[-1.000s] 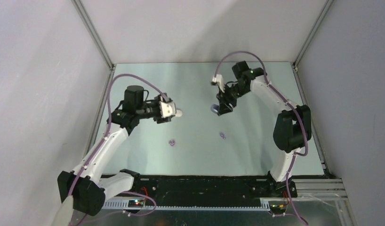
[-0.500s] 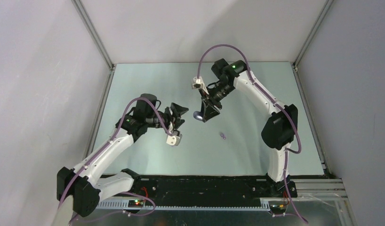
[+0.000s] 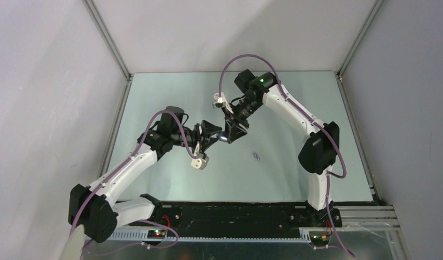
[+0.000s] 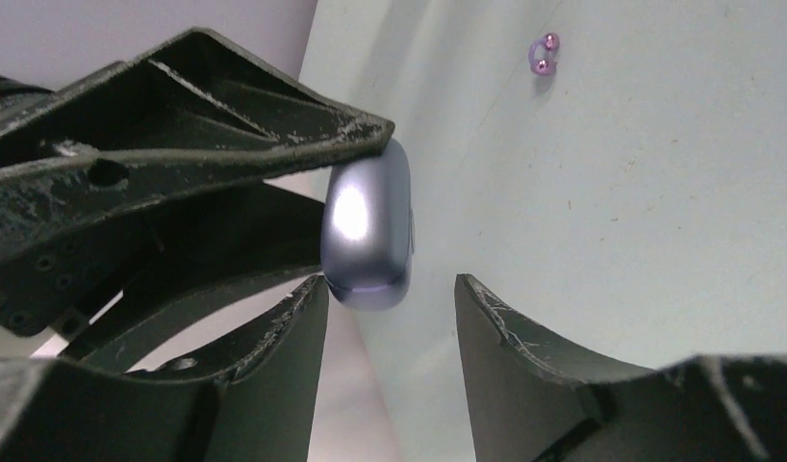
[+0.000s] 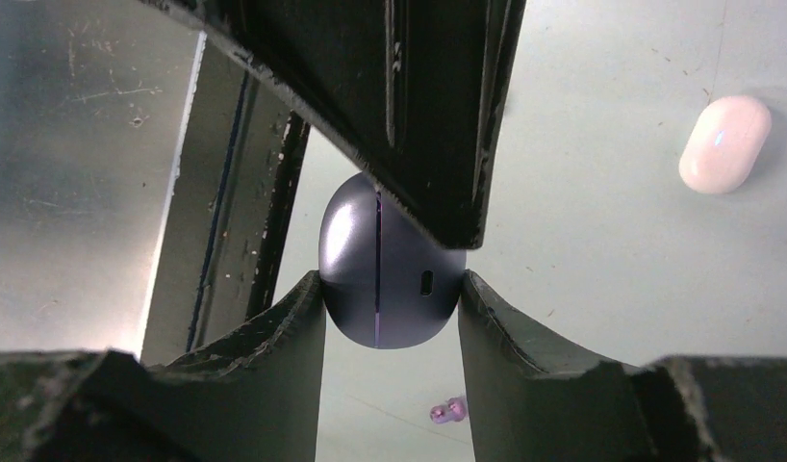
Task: Insert the wireless bluetooth earbuds into the charging case
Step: Pass from the right arm to the left
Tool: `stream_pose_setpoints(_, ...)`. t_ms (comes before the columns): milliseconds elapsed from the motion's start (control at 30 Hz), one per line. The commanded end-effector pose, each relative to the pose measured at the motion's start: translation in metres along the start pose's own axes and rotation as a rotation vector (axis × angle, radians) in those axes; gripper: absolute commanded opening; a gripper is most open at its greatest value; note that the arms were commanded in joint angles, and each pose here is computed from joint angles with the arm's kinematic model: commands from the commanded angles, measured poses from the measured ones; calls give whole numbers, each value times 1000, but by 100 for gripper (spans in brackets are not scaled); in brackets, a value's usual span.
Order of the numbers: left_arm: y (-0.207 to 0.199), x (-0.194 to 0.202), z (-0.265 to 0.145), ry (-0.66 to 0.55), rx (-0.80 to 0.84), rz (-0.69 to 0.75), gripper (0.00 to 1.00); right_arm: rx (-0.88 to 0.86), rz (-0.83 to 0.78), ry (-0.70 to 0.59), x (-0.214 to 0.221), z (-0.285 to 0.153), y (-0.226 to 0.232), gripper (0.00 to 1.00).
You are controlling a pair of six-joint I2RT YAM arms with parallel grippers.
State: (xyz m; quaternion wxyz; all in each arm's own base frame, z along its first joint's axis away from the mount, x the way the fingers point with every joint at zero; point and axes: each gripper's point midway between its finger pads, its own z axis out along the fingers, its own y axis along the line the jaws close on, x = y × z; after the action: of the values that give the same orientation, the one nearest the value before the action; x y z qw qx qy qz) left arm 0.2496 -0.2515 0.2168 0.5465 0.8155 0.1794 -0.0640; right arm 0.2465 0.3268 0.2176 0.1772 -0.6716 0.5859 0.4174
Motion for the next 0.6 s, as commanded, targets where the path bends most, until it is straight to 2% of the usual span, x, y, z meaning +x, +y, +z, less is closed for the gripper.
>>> stream_pose_setpoints(0, 22, -20, 1, -96, -34, 76, 54, 47, -111, -26, -24, -5, -3, 22)
stream_pose_setpoints(333, 21, -22, 5, -127, -29, 74, 40, 31, -226, -18, -30, 2, -1, 21)
stream_pose_setpoints(567, 20, -21, 5, -125, -25, 61, 35, 0, -337, -26, -31, 2, 6, 21)
